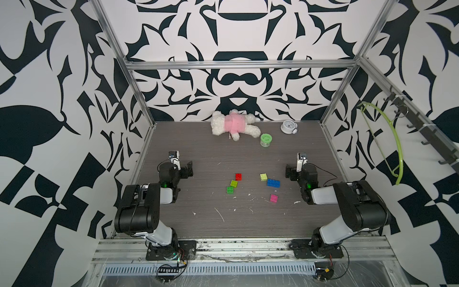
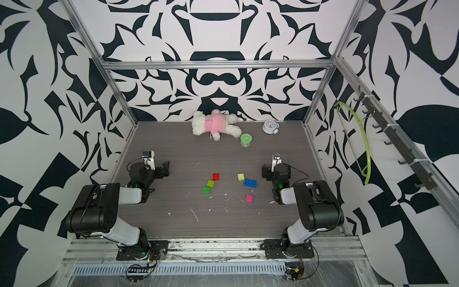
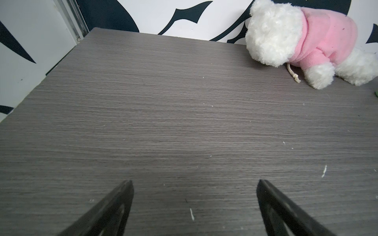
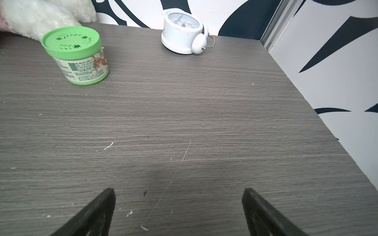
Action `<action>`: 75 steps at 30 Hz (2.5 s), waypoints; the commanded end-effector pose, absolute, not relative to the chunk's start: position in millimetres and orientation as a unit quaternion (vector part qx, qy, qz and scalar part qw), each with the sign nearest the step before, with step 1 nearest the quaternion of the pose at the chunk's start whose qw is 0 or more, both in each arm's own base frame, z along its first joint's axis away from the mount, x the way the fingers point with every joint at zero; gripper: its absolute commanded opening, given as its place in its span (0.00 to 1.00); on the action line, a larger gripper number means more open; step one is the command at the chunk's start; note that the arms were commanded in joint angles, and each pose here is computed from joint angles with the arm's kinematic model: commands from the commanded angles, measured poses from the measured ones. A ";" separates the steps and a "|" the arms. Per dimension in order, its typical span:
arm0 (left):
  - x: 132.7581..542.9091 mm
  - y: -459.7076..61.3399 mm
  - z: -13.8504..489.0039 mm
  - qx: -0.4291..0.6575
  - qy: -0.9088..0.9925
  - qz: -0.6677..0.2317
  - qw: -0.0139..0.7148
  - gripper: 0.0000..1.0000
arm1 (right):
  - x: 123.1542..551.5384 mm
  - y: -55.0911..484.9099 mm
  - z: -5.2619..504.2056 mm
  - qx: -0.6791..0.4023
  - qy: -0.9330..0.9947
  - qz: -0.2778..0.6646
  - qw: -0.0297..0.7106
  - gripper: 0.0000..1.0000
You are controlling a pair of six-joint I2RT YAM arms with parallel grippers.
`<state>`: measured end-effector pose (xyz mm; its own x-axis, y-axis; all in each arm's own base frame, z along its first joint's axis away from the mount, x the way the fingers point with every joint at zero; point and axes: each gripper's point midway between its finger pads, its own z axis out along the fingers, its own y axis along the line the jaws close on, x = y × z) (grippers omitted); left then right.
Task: Assemble the letter y with lego
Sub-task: Pick up the lego brick from the center of the board.
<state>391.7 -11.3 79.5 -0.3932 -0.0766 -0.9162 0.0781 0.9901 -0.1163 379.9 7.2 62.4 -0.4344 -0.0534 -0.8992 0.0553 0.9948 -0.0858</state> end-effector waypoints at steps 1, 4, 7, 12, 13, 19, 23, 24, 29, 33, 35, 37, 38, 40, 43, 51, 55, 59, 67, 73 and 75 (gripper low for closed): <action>394.6 -12.3 87.5 0.003 0.825 -0.070 0.561 0.99 | 386.4 8.4 79.9 0.003 0.828 -0.046 0.559 0.99; 394.3 -12.7 87.8 0.005 0.825 -0.070 0.561 0.99 | 386.0 8.6 79.9 0.003 0.828 -0.046 0.559 0.99; 394.2 -12.9 88.9 0.008 0.823 -0.069 0.563 0.99 | 386.6 9.4 86.1 0.001 0.826 -0.046 0.561 0.99; 398.5 -8.7 99.3 -0.003 0.831 -0.062 0.552 0.99 | 385.5 8.7 111.4 0.002 0.830 -0.047 0.555 0.99; 400.6 -9.4 101.5 -0.001 0.835 -0.064 0.546 0.99 | 385.0 8.8 117.4 0.001 0.831 -0.047 0.554 0.99; 419.1 -15.8 116.9 0.014 0.867 -0.083 0.491 0.99 | 380.6 22.7 145.0 -0.029 0.856 -0.017 0.515 0.99; 430.5 -24.6 137.3 0.031 0.883 -0.105 0.457 0.99 | 376.0 32.9 149.6 -0.033 0.889 0.014 0.456 0.99; 432.3 -26.8 140.9 0.033 0.889 -0.111 0.442 0.99 | 374.7 34.2 149.9 -0.031 0.898 0.019 0.439 0.99; 432.4 -39.3 164.0 0.053 0.905 -0.143 0.398 0.99 | 368.5 42.7 149.3 -0.015 0.923 0.047 0.382 0.99; 424.1 -50.3 180.2 0.066 0.913 -0.174 0.364 0.99 | 362.1 58.9 154.0 -0.018 0.926 0.066 0.371 0.97; 416.5 -58.5 182.7 0.065 0.916 -0.200 0.341 0.99 | 359.8 72.2 155.4 -0.024 0.925 0.082 0.369 0.95; 408.8 -66.5 183.4 0.058 0.918 -0.228 0.321 0.99 | 356.4 91.4 153.9 -0.043 0.927 0.093 0.362 0.91; 406.1 -68.9 181.6 0.051 0.918 -0.237 0.313 0.99 | 354.7 100.2 152.6 -0.053 0.928 0.096 0.357 0.89; 400.1 -72.7 174.6 0.030 0.920 -0.254 0.297 0.99 | 350.6 119.9 148.4 -0.069 0.932 0.101 0.341 0.87; 391.2 -76.2 161.2 0.012 0.918 -0.269 0.290 0.99 | 343.9 150.7 143.9 -0.094 0.937 0.113 0.316 0.81; 369.9 -71.9 143.0 0.010 0.913 -0.258 0.315 0.99 | 316.0 221.4 131.9 -0.161 0.947 0.109 0.254 0.72; 368.8 -63.5 137.9 -0.004 0.913 -0.256 0.319 0.99 | 308.3 247.2 128.2 -0.168 0.952 0.111 0.231 0.65; 369.9 -51.2 136.7 -0.034 0.907 -0.261 0.328 0.99 | 312.6 259.0 124.9 -0.099 0.965 0.123 0.208 0.55; 366.8 -38.8 138.7 -0.063 0.900 -0.268 0.337 0.99 | 323.6 291.3 97.5 -0.004 0.981 0.127 0.147 0.49; 367.5 -36.9 136.4 -0.072 0.899 -0.273 0.333 0.99 | 331.5 313.2 88.4 -0.027 0.986 0.097 0.133 0.48; 367.7 -36.1 135.9 -0.074 0.899 -0.274 0.332 0.99 | 331.5 316.9 84.8 -0.036 0.988 0.084 0.126 0.48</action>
